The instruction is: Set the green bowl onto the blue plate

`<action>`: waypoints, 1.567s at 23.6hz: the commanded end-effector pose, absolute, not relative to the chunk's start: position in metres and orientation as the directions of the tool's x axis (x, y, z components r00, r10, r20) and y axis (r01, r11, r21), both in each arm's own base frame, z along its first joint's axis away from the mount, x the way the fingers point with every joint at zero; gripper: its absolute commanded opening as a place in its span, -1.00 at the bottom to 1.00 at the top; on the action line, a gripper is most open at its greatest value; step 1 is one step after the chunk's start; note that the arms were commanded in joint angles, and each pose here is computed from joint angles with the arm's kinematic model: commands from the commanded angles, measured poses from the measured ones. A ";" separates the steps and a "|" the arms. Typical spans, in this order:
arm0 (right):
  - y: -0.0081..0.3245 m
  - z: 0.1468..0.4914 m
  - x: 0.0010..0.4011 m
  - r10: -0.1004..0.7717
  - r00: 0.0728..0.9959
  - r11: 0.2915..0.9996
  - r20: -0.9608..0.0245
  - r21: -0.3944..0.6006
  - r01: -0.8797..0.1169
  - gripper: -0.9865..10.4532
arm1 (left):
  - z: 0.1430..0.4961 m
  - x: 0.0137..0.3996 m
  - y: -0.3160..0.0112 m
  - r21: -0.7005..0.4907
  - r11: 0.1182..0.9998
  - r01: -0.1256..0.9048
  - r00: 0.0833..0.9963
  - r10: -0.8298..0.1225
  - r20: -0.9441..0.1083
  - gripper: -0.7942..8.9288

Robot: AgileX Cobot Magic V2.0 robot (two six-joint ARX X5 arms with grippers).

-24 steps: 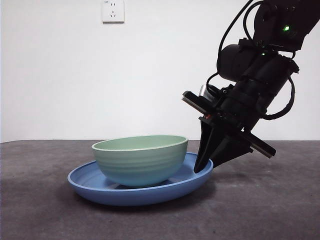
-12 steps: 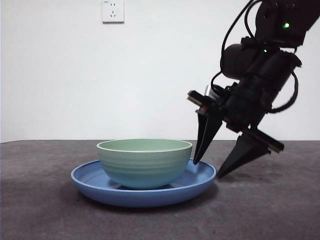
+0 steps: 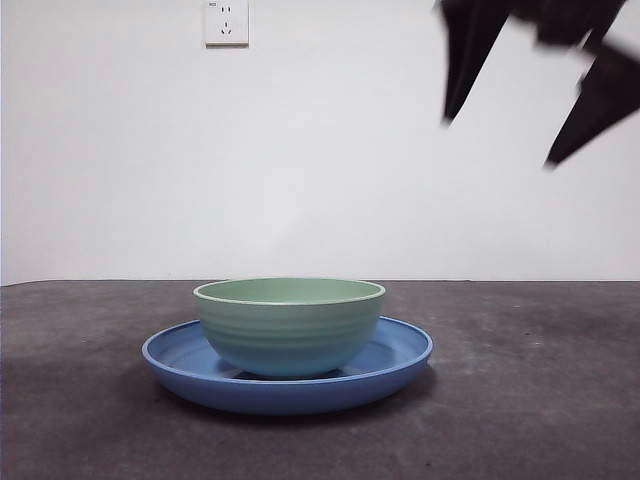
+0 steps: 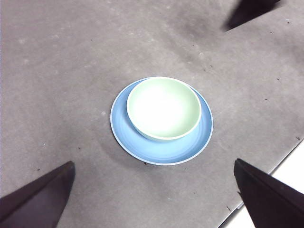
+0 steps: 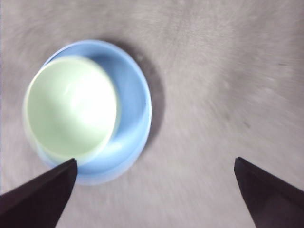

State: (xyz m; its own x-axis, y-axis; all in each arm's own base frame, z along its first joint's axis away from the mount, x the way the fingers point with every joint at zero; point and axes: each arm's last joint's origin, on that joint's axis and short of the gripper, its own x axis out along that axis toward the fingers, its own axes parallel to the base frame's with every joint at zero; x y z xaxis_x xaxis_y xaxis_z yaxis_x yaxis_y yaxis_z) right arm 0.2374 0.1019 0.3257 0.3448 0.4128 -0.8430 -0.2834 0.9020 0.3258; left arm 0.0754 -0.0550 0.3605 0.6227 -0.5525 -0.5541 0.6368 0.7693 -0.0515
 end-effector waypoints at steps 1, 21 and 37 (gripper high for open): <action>0.091 0.354 0.201 0.388 0.401 0.897 -0.830 0.240 -0.371 0.29 | 0.366 0.076 -0.056 -0.050 0.767 0.639 0.634 -0.563 -0.531 0.45; 0.046 0.377 0.075 0.513 0.533 0.829 -0.673 0.228 -0.511 -0.85 | 0.366 0.076 -0.056 -0.049 0.767 0.640 0.635 -0.564 -0.528 -0.76; 0.047 0.379 0.076 0.522 0.551 0.826 -0.652 0.225 -0.516 -0.79 | 0.367 0.075 -0.053 -0.048 0.778 0.627 0.650 -0.556 -0.517 -0.78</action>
